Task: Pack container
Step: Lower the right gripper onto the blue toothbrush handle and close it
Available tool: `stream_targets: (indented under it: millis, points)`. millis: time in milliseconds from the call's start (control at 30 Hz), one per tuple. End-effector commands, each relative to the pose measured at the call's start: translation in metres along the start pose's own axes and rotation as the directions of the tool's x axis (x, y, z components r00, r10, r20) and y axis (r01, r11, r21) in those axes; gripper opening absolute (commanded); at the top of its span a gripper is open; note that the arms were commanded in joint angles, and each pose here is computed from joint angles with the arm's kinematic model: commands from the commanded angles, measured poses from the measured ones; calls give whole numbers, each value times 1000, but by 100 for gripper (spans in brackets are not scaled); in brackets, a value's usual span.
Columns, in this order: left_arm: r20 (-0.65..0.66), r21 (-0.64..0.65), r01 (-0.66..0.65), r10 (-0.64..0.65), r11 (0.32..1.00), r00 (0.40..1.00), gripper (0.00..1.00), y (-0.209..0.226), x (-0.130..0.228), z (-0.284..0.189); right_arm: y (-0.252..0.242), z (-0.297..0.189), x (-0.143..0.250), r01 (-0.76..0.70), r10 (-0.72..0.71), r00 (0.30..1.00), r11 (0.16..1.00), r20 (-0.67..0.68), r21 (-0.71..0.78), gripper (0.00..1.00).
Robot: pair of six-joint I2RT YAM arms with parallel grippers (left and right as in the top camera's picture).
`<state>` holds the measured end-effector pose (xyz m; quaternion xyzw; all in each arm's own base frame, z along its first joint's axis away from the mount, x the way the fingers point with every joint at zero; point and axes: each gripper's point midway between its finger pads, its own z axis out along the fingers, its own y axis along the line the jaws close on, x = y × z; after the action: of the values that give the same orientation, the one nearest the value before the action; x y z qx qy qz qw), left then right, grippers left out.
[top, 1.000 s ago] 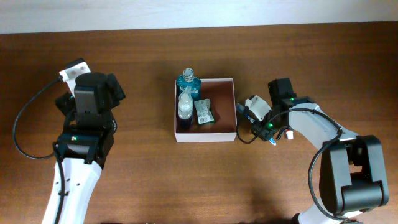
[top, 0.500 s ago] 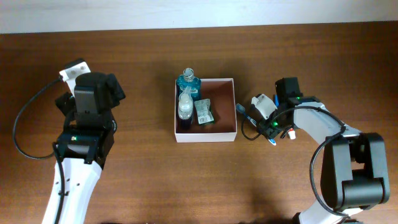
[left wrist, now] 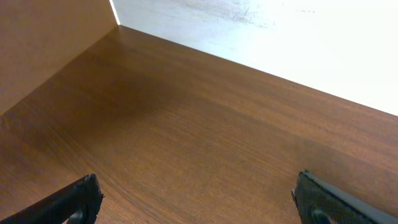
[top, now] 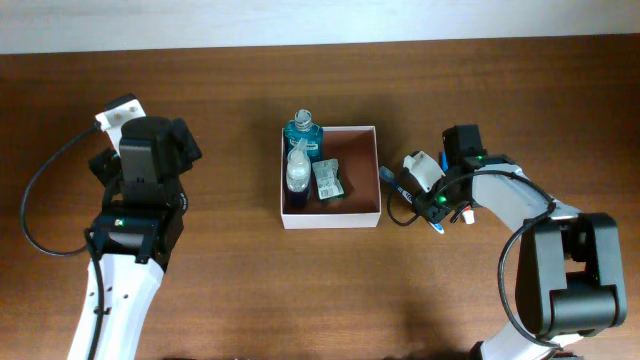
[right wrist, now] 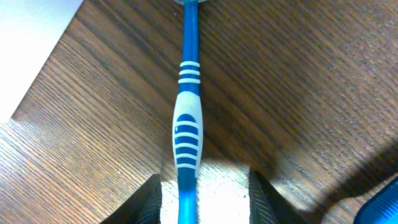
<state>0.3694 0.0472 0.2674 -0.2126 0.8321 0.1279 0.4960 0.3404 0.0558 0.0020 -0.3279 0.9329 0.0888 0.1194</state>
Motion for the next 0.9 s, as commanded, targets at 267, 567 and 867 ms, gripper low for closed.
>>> stream_targets:
  millis: [267, 567, 867]
  points:
    - [6, -12, 18, -18, 1000, 1000, 99, 2, -3, 1, 9, 12, 13, -17, 15, 999, 999, -34, -52, 36]
    - [6, -12, 18, -18, 1000, 1000, 99, 2, -3, 1, 16, 23, 13, 3, -6, 999, 998, -49, -67, 26]
    - [6, -12, 18, -18, 1000, 1000, 99, 2, -3, 1, 19, 23, 13, 10, -14, 999, 997, -52, -72, 23]
